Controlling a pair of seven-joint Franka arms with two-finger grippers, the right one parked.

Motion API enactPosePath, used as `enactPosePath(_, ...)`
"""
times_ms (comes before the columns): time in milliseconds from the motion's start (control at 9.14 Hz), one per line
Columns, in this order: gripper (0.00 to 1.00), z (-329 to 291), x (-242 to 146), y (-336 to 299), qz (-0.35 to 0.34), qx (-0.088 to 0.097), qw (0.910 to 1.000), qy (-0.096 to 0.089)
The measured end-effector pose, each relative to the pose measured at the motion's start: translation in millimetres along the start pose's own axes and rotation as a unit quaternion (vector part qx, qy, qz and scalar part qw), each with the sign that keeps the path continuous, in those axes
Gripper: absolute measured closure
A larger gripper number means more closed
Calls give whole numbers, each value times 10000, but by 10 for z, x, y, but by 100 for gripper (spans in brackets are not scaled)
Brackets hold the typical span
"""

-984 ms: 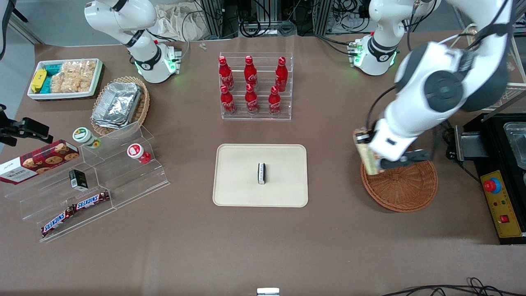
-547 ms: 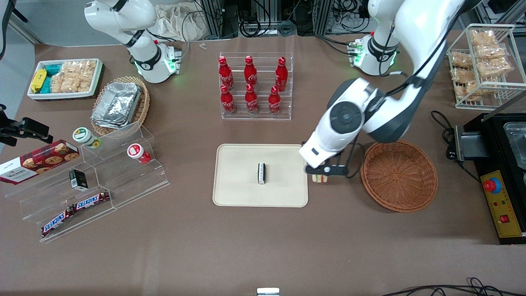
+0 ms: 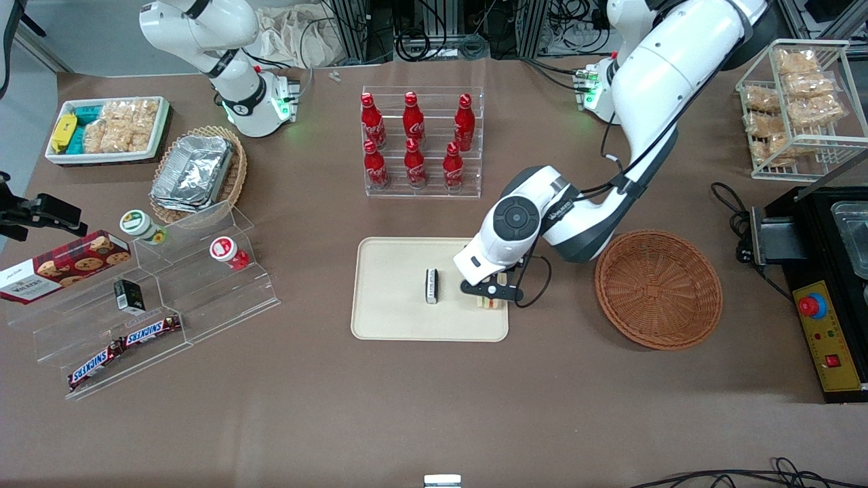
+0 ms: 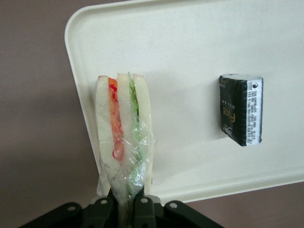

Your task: Place sandwich from basket to tray

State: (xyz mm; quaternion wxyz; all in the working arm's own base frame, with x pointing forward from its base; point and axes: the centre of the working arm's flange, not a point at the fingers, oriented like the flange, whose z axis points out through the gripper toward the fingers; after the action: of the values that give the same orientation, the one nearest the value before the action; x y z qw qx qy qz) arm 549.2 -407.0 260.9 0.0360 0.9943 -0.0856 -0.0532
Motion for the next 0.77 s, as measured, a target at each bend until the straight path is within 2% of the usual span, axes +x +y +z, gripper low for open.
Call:
enactPosePath(109, 86, 122, 17, -34, -22, 1, 10000, -60)
enactPosePath(219, 79, 195, 27, -56, -49, 6, 9999, -94)
enactPosePath(438, 51, 193, 42, -79, -149, 49, 9998, -110)
enactPosePath(656, 20, 10, 48, -146, -277, 337, 9987, -281)
enactPosePath(766, 7, -299, 66, -198, -335, 526, 9976, -287)
